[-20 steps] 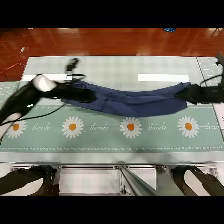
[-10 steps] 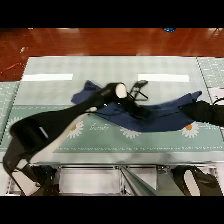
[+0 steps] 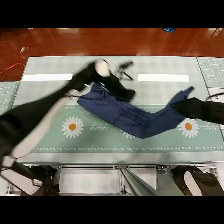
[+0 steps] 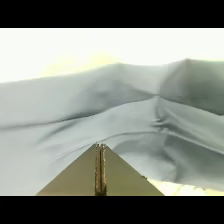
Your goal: Fold the shirts.
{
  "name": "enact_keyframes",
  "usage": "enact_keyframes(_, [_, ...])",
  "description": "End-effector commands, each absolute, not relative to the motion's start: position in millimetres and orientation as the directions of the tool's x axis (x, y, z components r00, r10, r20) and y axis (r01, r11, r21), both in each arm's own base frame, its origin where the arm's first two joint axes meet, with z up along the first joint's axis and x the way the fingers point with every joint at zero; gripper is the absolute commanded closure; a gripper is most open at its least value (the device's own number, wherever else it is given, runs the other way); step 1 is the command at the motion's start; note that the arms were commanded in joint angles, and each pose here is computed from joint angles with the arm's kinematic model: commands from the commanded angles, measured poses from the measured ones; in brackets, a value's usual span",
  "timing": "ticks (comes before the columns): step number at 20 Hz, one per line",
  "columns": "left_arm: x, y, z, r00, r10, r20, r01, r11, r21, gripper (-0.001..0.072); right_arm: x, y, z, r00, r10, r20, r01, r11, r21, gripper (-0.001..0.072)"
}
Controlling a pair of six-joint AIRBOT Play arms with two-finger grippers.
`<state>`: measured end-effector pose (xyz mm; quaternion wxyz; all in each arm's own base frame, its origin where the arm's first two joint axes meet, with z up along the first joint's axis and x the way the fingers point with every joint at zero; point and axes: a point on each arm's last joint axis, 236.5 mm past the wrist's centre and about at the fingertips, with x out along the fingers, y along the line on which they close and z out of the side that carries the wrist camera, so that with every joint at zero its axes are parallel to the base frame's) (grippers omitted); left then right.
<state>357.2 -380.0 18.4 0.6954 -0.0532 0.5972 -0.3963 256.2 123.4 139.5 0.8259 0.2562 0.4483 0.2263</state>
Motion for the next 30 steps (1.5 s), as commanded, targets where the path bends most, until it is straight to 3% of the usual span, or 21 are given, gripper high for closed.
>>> enact_keyframes(1, [397.7, -277.2, 94.9, 0.206, -0.588, -0.782, 0.442, 0.769, -0.462, 0.0681, 292.9, 172.8, 129.9, 0.449, 0.670, -0.591, -0.200, 0.720, 0.665, 0.0685])
enact_keyframes(4, [380.2, -196.6, 140.3, 0.385, -0.501, -0.775, 0.393, 0.849, -0.354, 0.0681, 343.5, 240.3, 122.3, 0.395, 0.724, -0.565, -0.287, 0.682, 0.673, 0.0685])
enact_keyframes(7, [330.2, -152.4, 141.5, 0.455, -0.433, -0.778, 0.355, 0.889, -0.288, 0.0682, 381.2, 309.0, 95.1, 0.277, 0.765, -0.581, -0.335, 0.643, 0.689, 0.0685])
enact_keyframes(11, [272.1, -136.9, 110.0, 0.469, -0.429, -0.772, 0.271, 0.902, -0.336, 0.0681, 412.3, 373.3, 48.2, 0.168, 0.792, -0.587, -0.332, 0.606, 0.723, 0.0685])
enact_keyframes(16, [242.0, -142.6, 65.1, 0.429, -0.472, -0.770, 0.178, 0.880, -0.440, 0.0681, 424.0, 406.3, 12.0, 0.114, 0.810, -0.575, -0.285, 0.581, 0.762, 0.0684])
enact_keyframes(17, [242.3, -144.2, 57.3, 0.423, -0.478, -0.770, 0.165, 0.876, -0.453, 0.0681, 426.1, 410.5, 8.1, 0.116, 0.813, -0.570, -0.281, 0.578, 0.767, 0.0611])
enact_keyframes(18, [245.0, -143.6, 50.5, 0.430, -0.474, -0.769, 0.154, 0.877, -0.455, 0.0681, 426.6, 414.7, 5.4, 0.117, 0.819, -0.562, -0.268, 0.571, 0.776, 0.0368])
enact_keyframes(19, [248.5, -142.6, 44.1, 0.439, -0.468, -0.767, 0.142, 0.879, -0.455, 0.0681, 425.3, 416.9, 5.2, 0.112, 0.824, -0.556, -0.277, 0.563, 0.779, 0.0299])
enact_keyframes(24, [267.4, -139.8, 40.3, 0.489, -0.452, -0.746, 0.111, 0.880, -0.461, 0.0681, 417.7, 351.1, 47.8, 0.012, 0.836, -0.548, -0.252, 0.533, 0.808, 0.0303])
enact_keyframes(26, [273.9, -134.3, 42.7, 0.514, -0.441, -0.736, 0.078, 0.878, -0.472, 0.0681, 401.0, 283.3, 68.3, -0.031, 0.765, -0.643, -0.298, 0.607, 0.737, 0.0304])
enact_keyframes(27, [274.9, -132.2, 42.6, 0.517, -0.437, -0.736, 0.062, 0.876, -0.477, 0.0681, 392.7, 240.6, 69.1, -0.006, 0.673, -0.739, -0.312, 0.701, 0.641, 0.0305])
enact_keyframes(29, [274.8, -132.0, 42.4, 0.517, -0.437, -0.736, 0.062, 0.877, -0.477, 0.0681, 382.0, 152.0, 60.9, 0.135, 0.417, -0.899, -0.216, 0.897, 0.384, 0.0304])
enact_keyframes(30, [274.5, -132.5, 42.5, 0.516, -0.438, -0.736, 0.064, 0.877, -0.477, 0.0680, 374.9, 118.9, 57.3, 0.211, 0.324, -0.922, -0.134, 0.944, 0.301, 0.0304])
